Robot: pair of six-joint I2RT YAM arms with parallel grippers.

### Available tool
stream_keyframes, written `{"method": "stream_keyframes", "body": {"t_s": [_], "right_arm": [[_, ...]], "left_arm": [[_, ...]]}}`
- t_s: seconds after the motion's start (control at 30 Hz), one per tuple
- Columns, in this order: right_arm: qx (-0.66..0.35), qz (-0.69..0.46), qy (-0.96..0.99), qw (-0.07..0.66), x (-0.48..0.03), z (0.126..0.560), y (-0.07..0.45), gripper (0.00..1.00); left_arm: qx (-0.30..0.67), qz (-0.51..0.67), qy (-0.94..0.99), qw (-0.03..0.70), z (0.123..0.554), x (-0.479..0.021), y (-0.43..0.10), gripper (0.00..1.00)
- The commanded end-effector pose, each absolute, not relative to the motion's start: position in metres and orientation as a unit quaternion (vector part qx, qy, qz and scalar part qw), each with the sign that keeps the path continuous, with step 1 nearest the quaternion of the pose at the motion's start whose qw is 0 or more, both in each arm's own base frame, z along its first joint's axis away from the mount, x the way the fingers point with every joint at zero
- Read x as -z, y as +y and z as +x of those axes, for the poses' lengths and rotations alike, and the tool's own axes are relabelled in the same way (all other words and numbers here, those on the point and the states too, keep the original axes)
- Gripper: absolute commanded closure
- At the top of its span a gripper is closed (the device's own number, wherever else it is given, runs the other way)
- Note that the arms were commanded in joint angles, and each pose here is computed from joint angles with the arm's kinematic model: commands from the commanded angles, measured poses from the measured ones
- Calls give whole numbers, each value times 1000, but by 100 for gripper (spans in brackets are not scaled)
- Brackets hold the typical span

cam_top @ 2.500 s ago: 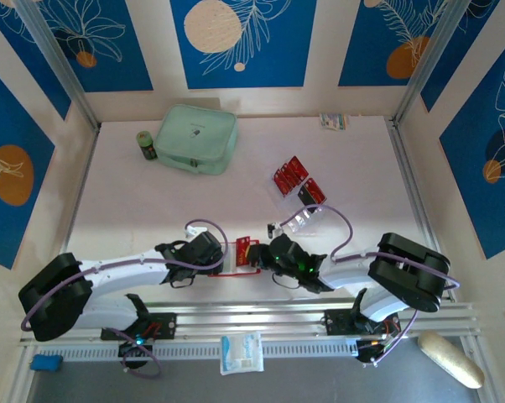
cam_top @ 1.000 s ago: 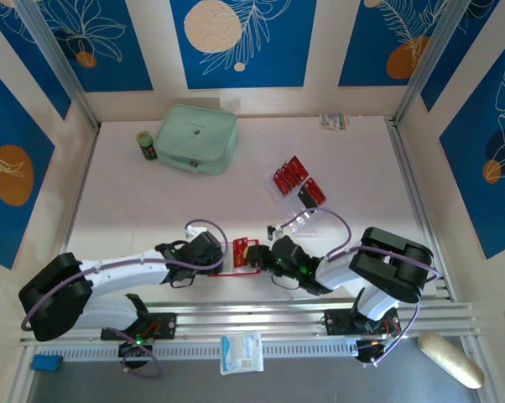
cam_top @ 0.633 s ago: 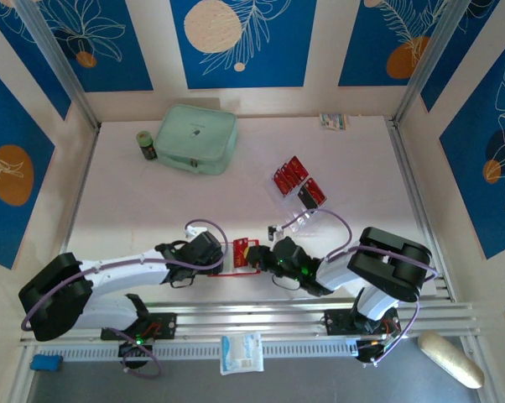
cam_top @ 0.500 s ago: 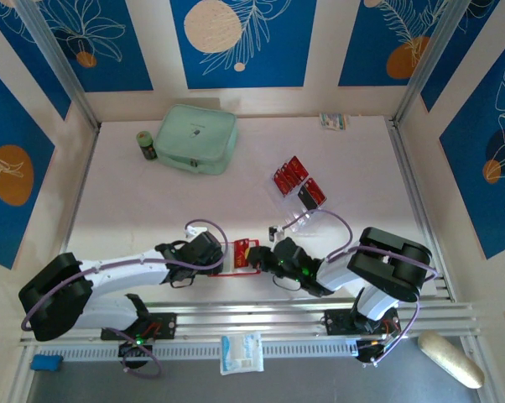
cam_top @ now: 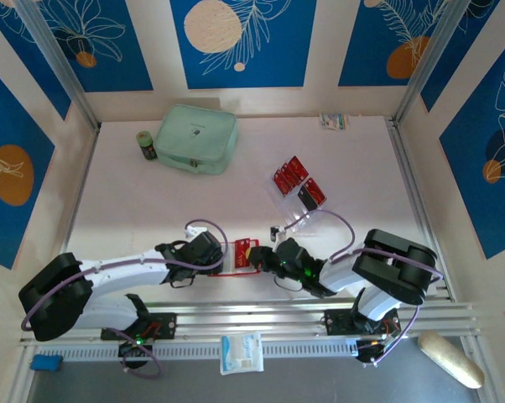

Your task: Put the credit cards into the card holder

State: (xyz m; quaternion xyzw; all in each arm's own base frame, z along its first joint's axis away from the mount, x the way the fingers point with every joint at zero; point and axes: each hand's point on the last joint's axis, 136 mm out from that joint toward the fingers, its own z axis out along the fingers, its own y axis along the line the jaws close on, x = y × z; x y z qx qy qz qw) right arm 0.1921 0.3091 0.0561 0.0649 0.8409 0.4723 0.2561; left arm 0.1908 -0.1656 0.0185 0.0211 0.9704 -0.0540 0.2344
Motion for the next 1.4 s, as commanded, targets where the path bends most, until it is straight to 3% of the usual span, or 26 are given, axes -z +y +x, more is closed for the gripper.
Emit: {"method": "stream_keyframes", "body": {"t_s": [0.0,1.37], "right_arm": [[-479,66,833,269,-65,195,309,100],[-488,72,845,206,-35,188,322,100]], "left_arm": [[-5,26,982,185,169,5,-134,12],[-3,25,982,185,169,5,-134,12]]}}
